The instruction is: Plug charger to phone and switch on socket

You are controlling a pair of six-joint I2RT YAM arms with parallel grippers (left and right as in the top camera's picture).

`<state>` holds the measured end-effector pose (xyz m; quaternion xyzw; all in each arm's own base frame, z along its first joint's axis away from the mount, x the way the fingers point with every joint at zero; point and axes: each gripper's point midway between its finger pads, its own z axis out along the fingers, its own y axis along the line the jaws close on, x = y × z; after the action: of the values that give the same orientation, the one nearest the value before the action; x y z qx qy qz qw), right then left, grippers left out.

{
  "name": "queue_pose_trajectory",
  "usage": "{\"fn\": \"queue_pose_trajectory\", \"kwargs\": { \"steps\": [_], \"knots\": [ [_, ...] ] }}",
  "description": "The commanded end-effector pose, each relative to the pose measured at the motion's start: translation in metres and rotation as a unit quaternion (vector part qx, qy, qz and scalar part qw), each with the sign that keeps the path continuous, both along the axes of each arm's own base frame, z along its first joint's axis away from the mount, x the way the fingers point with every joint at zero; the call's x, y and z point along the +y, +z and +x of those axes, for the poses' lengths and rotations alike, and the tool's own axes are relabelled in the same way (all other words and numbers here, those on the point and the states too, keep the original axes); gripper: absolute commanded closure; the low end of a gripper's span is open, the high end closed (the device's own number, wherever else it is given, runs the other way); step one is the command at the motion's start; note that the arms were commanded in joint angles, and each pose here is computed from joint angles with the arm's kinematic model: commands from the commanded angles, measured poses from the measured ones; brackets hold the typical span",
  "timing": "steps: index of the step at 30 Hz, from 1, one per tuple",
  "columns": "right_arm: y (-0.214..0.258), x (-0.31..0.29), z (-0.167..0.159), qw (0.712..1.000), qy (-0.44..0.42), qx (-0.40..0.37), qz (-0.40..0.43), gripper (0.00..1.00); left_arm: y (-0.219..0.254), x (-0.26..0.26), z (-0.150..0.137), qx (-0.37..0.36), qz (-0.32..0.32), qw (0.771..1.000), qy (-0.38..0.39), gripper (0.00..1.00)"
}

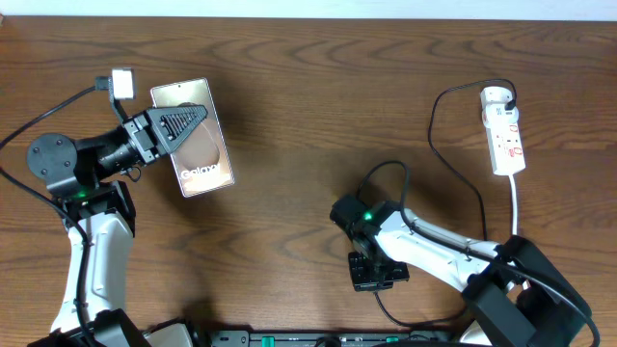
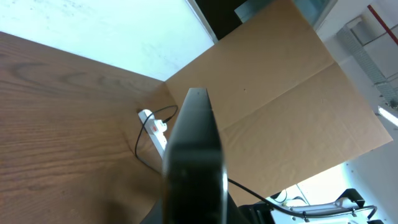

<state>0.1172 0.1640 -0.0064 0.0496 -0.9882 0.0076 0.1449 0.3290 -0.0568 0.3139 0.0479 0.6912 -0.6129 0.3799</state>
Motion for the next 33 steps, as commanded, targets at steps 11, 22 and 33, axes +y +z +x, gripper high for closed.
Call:
{"fn": "queue_pose_trajectory", "kwargs": {
  "steps": [11, 22, 33],
  "knots": [
    [0.028, 0.071, 0.042, 0.979, 0.086, -0.035, 0.181, 0.99, 0.006, -0.001, -0.005, -0.017, 0.009, 1.000, -0.002, 0.93],
    [0.184, 0.172, 0.060, 0.715, 0.235, -0.050, 0.657, 0.99, 0.006, -0.001, -0.005, -0.011, 0.005, 1.000, -0.002, 0.93],
    [0.230, 0.186, 0.070, 0.608, 0.288, -0.094, 0.734, 0.99, 0.014, -0.020, 0.003, -0.021, -0.010, 1.000, 0.003, 0.93]
  ]
}}
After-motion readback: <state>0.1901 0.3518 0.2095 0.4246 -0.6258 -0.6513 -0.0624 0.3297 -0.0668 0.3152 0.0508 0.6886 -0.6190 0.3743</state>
